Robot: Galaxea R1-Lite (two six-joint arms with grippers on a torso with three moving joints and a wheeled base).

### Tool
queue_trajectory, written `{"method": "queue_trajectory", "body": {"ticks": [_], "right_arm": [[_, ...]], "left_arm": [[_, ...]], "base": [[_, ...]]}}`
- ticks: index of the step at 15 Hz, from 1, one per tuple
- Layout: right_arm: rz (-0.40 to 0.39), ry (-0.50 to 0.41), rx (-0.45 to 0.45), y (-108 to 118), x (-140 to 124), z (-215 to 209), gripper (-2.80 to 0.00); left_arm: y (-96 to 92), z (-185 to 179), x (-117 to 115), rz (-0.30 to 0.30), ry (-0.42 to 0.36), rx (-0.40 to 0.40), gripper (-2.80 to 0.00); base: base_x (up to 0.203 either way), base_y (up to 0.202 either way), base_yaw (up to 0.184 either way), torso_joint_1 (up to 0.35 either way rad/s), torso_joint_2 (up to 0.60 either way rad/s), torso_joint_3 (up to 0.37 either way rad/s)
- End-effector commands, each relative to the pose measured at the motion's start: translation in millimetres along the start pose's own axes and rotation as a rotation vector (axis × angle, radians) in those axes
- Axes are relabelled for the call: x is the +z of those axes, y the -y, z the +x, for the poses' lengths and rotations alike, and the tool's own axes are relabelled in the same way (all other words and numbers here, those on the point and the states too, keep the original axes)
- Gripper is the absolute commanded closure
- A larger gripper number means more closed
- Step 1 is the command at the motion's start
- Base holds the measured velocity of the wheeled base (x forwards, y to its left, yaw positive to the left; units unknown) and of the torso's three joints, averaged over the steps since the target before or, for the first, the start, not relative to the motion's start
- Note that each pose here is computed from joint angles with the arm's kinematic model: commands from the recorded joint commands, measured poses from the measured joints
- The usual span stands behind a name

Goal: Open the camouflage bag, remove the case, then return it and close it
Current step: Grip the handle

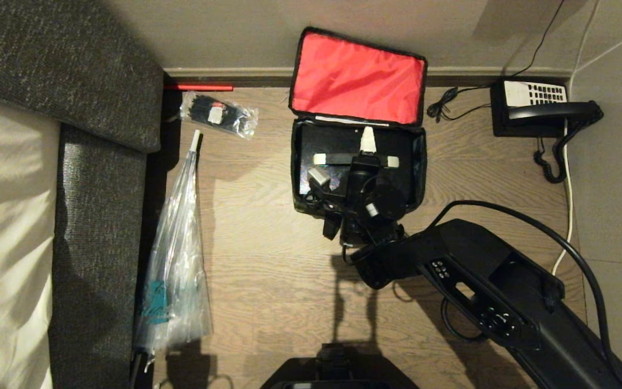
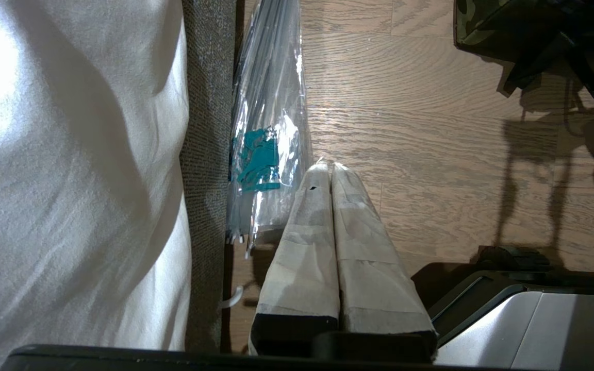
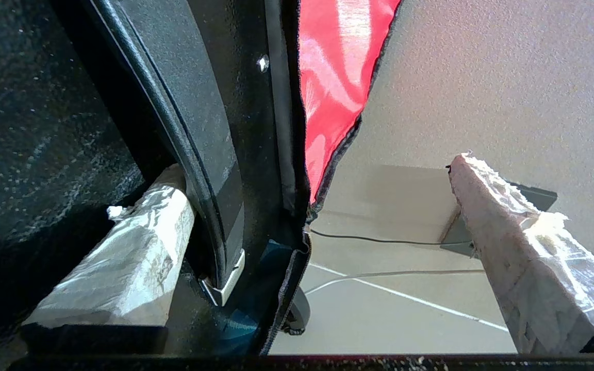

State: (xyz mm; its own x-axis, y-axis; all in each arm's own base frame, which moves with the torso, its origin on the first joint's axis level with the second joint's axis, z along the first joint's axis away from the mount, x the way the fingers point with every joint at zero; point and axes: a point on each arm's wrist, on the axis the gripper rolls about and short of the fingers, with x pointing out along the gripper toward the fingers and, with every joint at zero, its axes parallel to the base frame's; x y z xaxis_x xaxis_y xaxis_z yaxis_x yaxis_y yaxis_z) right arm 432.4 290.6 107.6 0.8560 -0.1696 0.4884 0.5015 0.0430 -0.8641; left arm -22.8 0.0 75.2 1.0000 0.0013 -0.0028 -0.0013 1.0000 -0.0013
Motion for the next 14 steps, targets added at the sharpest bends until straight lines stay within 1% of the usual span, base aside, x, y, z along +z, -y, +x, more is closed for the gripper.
{"method": "queue_trajectory", "body": {"ticks": [1, 14], "right_arm": [[-0.011, -0.003, 0.002, -3.9, 0.1, -1.8, -2.80], [-0.014, 0.000, 0.007, -6.8, 0.8, -3.5, -2.80]], "left_arm": [[0.0, -0.1, -0.5, 0.000, 0.001, 0.000, 0.00], [0.0, -0.1, -0.5, 0.000, 0.001, 0.000, 0.00]], "base": [[0.000, 0.000, 0.000, 0.000, 0.00, 0.000], [0.000, 0.000, 0.000, 0.000, 0.00, 0.000]]}}
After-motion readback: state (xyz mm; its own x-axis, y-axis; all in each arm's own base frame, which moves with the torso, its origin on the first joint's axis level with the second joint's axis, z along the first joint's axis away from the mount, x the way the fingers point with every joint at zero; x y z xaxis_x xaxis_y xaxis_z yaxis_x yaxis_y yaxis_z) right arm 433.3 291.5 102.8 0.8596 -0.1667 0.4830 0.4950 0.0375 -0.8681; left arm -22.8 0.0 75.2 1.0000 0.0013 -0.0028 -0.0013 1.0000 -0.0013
